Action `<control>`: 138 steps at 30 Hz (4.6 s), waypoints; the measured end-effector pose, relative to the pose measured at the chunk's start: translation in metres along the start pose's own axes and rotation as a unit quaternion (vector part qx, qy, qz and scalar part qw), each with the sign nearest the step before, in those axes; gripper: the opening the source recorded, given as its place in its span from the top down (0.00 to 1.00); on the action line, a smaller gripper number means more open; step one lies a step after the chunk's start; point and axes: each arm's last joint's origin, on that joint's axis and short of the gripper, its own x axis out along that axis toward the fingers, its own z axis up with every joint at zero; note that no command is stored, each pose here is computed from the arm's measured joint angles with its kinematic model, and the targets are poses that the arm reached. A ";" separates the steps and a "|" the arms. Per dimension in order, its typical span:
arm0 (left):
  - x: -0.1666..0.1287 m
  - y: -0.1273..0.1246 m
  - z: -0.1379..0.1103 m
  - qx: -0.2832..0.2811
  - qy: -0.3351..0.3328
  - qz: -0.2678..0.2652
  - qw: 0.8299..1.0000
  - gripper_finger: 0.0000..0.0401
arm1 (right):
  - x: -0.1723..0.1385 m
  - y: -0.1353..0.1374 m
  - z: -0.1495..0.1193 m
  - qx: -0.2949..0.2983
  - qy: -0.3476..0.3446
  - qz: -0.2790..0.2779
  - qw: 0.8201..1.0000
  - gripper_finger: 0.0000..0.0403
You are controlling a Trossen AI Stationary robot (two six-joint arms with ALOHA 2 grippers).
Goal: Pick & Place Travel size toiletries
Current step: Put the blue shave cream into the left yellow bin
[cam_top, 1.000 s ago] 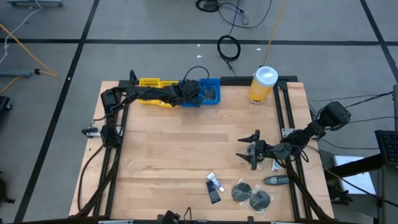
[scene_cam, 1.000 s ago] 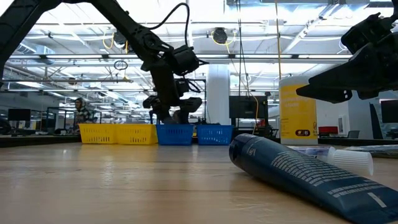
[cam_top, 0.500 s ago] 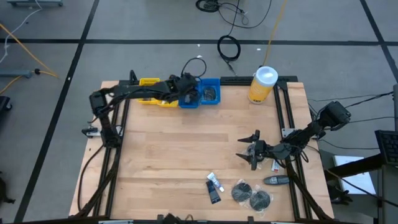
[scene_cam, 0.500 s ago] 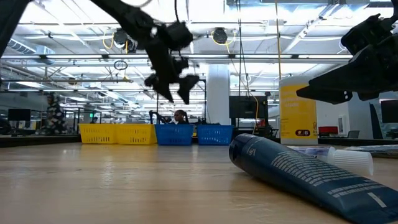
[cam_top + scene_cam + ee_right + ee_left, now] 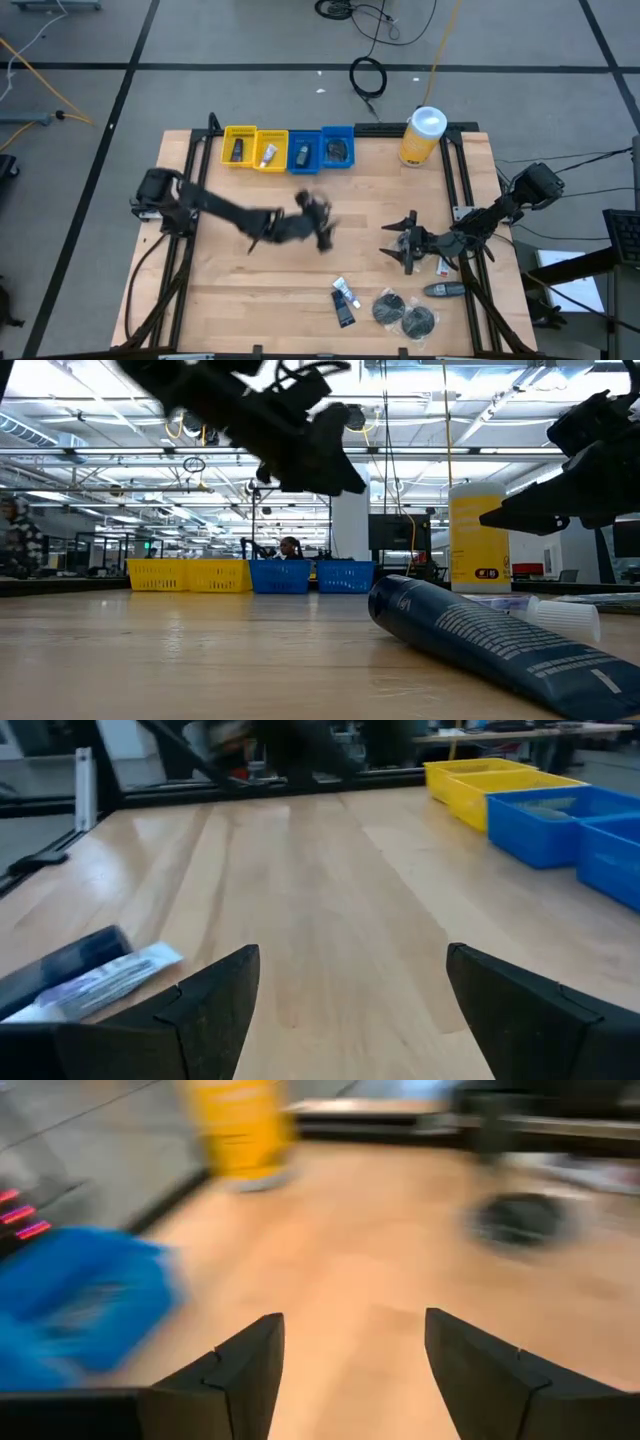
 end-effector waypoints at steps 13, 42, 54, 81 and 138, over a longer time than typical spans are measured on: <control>-0.013 -0.077 -0.075 0.009 -0.085 -0.141 0.986 0.43 | -0.001 0.008 -0.002 -0.046 0.023 0.132 0.990 0.22; 0.008 -0.051 -0.073 -0.039 -0.054 -0.102 0.993 0.58 | 0.056 0.084 0.038 -0.038 0.257 0.326 0.909 0.22; 0.012 -0.044 -0.077 -0.127 -0.025 -0.085 0.988 0.64 | 0.104 0.114 0.032 0.018 0.229 0.229 0.946 0.22; -0.027 -0.089 -0.104 -0.105 0.070 -0.166 0.978 0.70 | 0.117 0.205 0.001 0.038 0.175 -0.043 0.983 0.22; -0.116 -0.102 -0.046 0.148 -0.045 -0.095 0.983 0.70 | 0.072 0.175 0.101 -0.140 -0.094 0.035 0.985 0.70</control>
